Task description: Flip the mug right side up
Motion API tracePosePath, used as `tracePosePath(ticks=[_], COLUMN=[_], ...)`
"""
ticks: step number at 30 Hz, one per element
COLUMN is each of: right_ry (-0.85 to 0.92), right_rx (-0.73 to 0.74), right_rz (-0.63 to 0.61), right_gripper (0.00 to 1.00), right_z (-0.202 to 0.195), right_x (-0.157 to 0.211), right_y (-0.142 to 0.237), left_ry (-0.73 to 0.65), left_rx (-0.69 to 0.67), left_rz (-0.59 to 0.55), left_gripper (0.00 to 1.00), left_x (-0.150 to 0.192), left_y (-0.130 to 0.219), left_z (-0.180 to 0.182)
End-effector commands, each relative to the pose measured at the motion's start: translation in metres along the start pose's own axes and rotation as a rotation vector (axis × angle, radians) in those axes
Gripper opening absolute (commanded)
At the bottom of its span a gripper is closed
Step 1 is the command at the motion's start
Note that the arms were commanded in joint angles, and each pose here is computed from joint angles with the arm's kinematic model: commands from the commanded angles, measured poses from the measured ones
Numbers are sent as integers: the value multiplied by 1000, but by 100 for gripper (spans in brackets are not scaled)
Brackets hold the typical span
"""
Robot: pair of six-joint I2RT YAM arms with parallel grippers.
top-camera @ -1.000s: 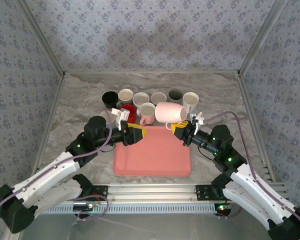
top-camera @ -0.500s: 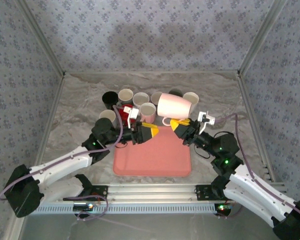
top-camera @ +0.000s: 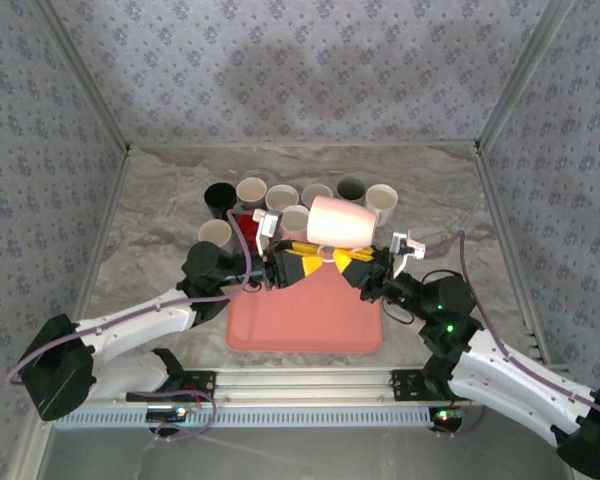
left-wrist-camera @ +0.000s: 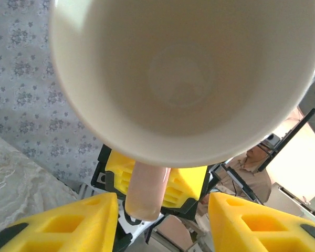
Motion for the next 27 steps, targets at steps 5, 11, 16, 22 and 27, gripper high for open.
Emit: tracePosePath(ticks=[5, 11, 16, 22, 27], right_ry=[43, 21, 12, 16, 23], right_rx=[-88, -101, -93, -54, 60], right_rz=[-103, -80, -64, -49, -43], right_gripper=[0, 0, 0, 11, 79], right_z=[15, 14, 11, 7, -1], right_x=[-9, -2, 5, 10, 11], right_y=[2, -1, -3, -2, 7], left_ry=[-56, -57, -61, -85, -134], left_rx=[58, 56, 65, 62, 24], left_rz=[-39, -45, -41, -38, -31], left_gripper=[36, 33, 19, 0, 0], left_x=[-13, -13, -11, -12, -16], left_y=[-8, -8, -9, -7, -1], left_z=[-12, -12, -13, -17, -24])
Point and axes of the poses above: each hand's point on the last joint's axis, 136 mm out from that joint toward the fingers, its own y axis back along the fingers, its own z axis along the line the jaws close on, x = y × z, the point moved 9 cm from there along y, back along the fingers, and after that the axes turned 14 degrees about -y, right-handed, at the moved point
